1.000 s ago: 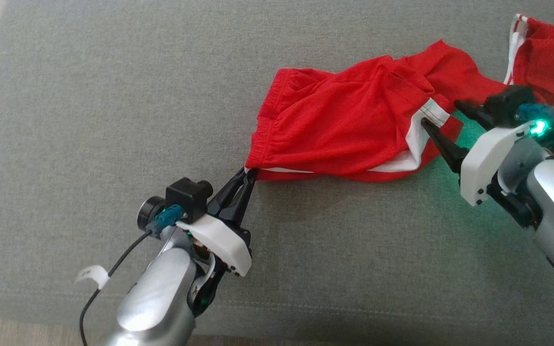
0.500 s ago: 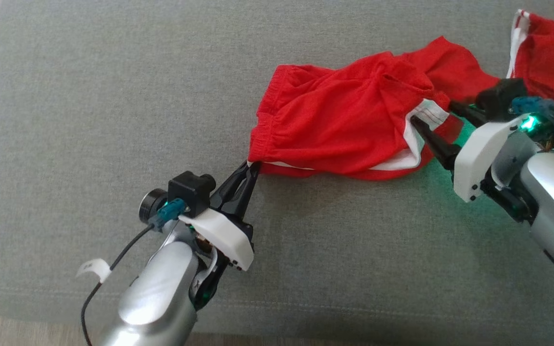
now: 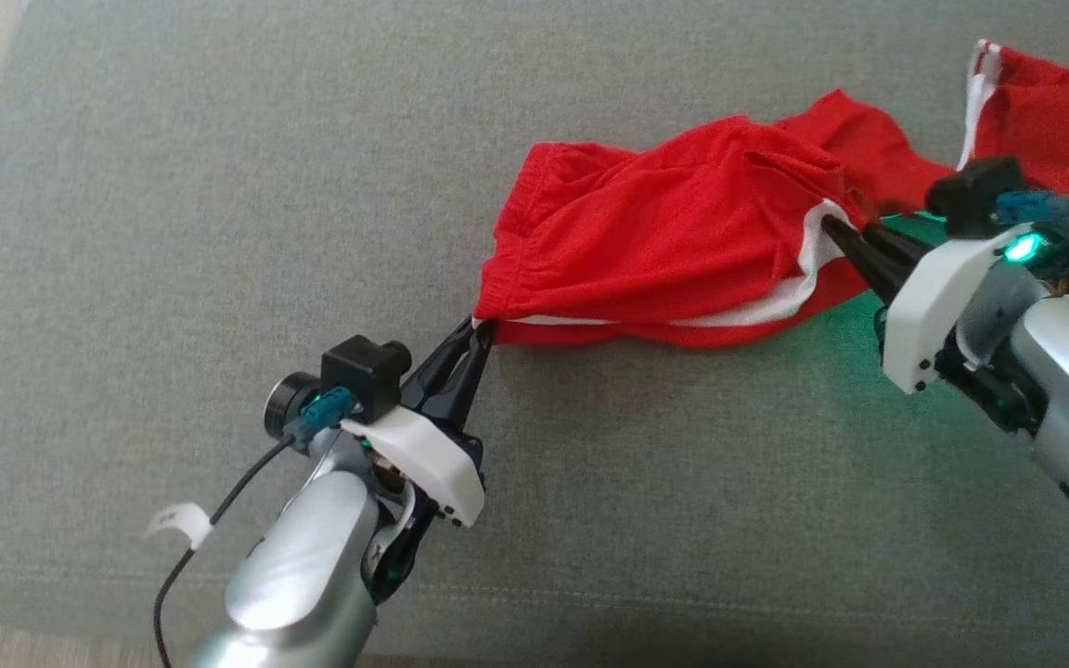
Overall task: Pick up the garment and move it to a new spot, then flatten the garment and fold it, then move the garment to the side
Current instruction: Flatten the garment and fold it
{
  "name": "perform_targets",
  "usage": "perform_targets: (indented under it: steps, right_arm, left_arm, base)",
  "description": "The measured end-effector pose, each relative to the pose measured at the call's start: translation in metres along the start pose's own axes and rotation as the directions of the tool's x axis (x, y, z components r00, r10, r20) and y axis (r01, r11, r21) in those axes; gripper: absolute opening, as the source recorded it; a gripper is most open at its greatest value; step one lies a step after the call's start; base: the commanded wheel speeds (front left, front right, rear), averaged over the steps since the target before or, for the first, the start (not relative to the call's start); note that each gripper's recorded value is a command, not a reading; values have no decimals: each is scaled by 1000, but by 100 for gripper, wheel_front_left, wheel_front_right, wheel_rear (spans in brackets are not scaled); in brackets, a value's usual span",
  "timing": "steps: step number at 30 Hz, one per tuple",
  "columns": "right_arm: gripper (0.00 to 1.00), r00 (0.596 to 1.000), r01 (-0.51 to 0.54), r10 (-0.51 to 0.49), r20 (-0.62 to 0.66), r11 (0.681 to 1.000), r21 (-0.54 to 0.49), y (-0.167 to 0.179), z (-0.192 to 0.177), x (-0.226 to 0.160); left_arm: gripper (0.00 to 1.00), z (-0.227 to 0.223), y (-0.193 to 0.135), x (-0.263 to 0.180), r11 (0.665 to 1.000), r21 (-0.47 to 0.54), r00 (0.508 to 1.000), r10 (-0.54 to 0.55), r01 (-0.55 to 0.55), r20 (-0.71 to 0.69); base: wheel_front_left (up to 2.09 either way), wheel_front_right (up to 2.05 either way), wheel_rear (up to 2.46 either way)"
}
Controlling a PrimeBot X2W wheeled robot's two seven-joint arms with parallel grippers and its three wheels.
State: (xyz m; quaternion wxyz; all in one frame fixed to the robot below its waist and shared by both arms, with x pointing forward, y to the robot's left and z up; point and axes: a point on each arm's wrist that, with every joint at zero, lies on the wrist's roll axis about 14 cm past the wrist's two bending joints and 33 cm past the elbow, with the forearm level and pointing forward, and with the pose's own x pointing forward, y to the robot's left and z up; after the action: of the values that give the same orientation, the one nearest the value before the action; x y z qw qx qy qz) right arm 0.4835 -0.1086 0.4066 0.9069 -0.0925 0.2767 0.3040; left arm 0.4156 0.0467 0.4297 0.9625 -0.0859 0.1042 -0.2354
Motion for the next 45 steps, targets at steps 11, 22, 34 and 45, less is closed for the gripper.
perform_targets:
  steps: [11,22,34,45]
  right_arm:
    - [0,979,76,-85,183,996,54,-22,37,-47]
    - [14,961,159,-194,197,971,182,-36,3,-79]
    - [100,948,268,-307,80,910,315,-42,-61,-85]
    - [100,931,283,-340,136,904,320,-36,-60,-89]
  left_arm:
    - [0,35,-3,-9,999,-41,993,22,-18,112]
    - [0,56,-9,-16,999,-47,984,20,-11,178]
    - [0,14,-17,-14,999,-45,998,-14,17,54]
    - [0,9,-18,-13,999,-47,999,-20,22,38]
  base:
    - [0,0,0]
    - [0,0,0]
    - [0,0,0]
    - [0,0,0]
